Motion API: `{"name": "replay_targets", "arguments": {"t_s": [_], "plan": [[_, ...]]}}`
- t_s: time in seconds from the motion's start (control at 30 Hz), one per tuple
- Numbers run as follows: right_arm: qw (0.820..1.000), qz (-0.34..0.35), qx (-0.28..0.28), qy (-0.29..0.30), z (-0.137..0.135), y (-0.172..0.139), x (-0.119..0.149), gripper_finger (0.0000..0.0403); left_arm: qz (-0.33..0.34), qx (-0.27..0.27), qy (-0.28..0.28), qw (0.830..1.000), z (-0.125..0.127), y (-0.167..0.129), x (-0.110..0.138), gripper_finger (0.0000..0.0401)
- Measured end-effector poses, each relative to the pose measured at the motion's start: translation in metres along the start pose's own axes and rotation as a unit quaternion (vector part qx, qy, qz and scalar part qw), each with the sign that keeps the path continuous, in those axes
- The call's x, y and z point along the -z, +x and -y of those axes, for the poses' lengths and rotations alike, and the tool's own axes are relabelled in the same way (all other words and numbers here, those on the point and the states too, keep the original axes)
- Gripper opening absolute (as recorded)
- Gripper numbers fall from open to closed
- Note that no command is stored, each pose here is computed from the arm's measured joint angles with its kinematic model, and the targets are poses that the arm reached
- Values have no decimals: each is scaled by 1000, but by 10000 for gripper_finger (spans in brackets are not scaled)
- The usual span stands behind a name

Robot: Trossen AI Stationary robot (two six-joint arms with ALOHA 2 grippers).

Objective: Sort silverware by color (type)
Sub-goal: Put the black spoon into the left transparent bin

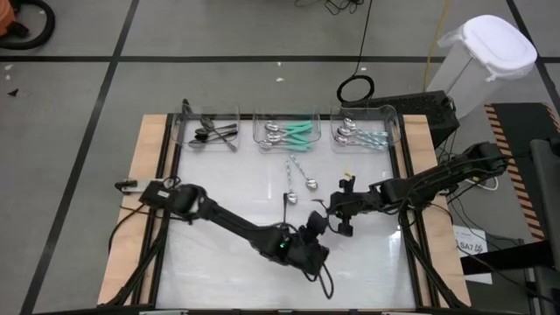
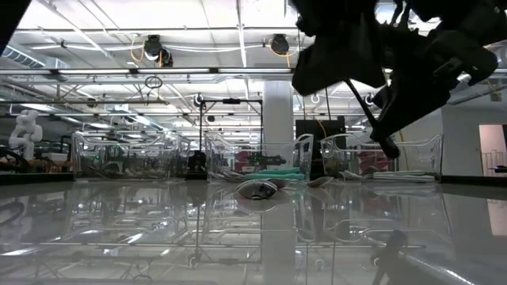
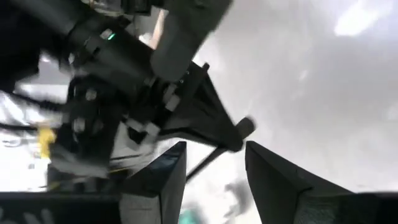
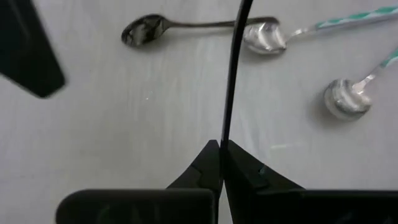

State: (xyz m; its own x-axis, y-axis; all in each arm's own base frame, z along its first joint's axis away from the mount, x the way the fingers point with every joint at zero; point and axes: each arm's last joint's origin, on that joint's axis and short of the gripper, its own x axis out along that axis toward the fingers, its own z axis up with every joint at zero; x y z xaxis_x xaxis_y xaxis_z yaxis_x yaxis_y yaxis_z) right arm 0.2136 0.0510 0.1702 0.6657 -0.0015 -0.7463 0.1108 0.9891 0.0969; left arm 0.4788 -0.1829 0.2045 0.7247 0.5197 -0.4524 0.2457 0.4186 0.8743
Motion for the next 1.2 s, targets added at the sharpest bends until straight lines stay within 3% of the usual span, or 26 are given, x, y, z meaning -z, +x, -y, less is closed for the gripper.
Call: {"name": "replay_targets", "arguments": {"t_s": [0.23,0.37,0.53,0.83,1.2], "plan": [[1000,-24,-2,0,1,0,4,4,-119,-66,126,983,5,19,-15,165],[999,-34,0,-2,1,0,6,4,-147,-54,169,973,0,23,-11,165],[999,-39,-11,-2,1,0,7,4,-167,-28,181,969,-2,29,1,165],[999,-32,-13,-5,0,0,5,4,-143,-7,194,971,-2,30,-2,165],[999,-36,-11,-9,1,0,6,4,-132,20,231,964,-6,38,3,123]]}}
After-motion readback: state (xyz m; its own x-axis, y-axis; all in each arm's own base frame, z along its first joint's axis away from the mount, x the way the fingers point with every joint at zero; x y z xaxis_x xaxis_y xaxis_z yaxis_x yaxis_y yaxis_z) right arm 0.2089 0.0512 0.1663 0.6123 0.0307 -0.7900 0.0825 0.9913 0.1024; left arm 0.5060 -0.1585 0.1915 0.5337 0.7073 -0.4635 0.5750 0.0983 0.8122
